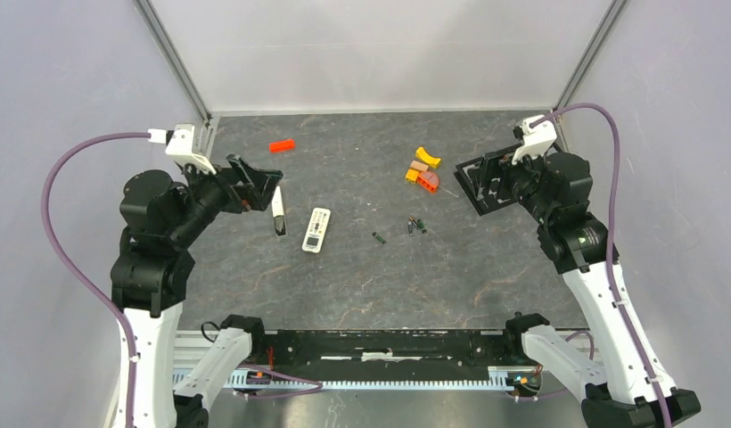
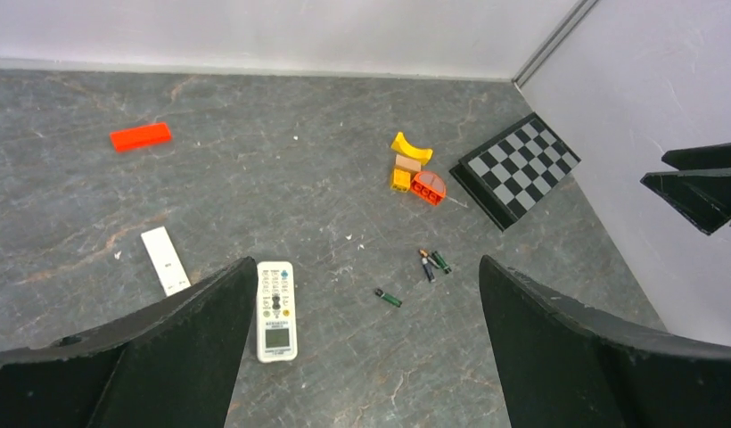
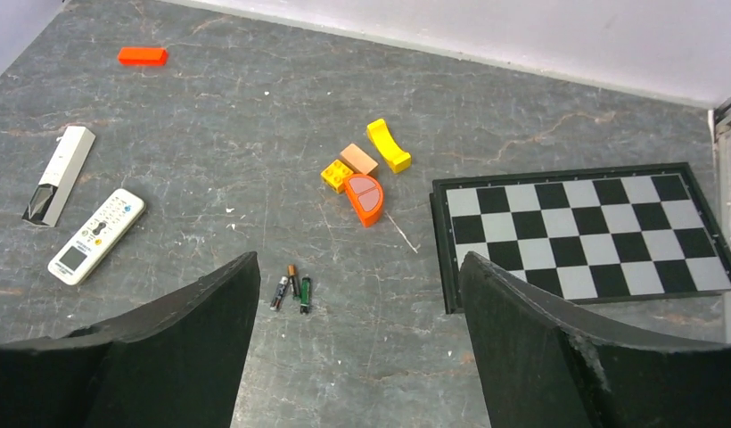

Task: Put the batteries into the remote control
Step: Pick up the remote control from the center of the board.

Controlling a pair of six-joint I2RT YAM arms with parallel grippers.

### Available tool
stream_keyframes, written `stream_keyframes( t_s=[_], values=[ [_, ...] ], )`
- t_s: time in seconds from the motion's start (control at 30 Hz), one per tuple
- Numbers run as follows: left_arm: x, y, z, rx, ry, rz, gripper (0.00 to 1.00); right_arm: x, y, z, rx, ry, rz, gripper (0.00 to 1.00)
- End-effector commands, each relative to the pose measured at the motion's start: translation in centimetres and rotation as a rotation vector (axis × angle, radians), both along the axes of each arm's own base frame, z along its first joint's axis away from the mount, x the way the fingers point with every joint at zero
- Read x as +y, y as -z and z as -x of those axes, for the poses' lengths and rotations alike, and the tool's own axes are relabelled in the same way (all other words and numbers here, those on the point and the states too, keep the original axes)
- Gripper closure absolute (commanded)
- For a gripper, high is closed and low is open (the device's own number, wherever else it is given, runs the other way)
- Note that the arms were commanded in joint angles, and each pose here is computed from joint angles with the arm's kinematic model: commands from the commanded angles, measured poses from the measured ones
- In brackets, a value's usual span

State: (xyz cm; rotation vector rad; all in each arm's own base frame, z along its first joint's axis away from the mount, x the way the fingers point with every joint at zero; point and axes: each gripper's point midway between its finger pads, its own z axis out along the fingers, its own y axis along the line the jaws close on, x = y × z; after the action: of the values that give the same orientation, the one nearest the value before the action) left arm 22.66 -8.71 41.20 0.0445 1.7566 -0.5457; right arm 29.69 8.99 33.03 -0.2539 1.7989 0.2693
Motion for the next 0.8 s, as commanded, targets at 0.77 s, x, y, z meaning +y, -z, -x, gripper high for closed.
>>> stream_keyframes(
  t_s=[0.77],
  values=[
    [-6.7,22.3,-5.7,0.486,-0.106,-0.171,0.0,5.5,11.2,1.3,0.264,-0.197,-0.238,0.24]
  ],
)
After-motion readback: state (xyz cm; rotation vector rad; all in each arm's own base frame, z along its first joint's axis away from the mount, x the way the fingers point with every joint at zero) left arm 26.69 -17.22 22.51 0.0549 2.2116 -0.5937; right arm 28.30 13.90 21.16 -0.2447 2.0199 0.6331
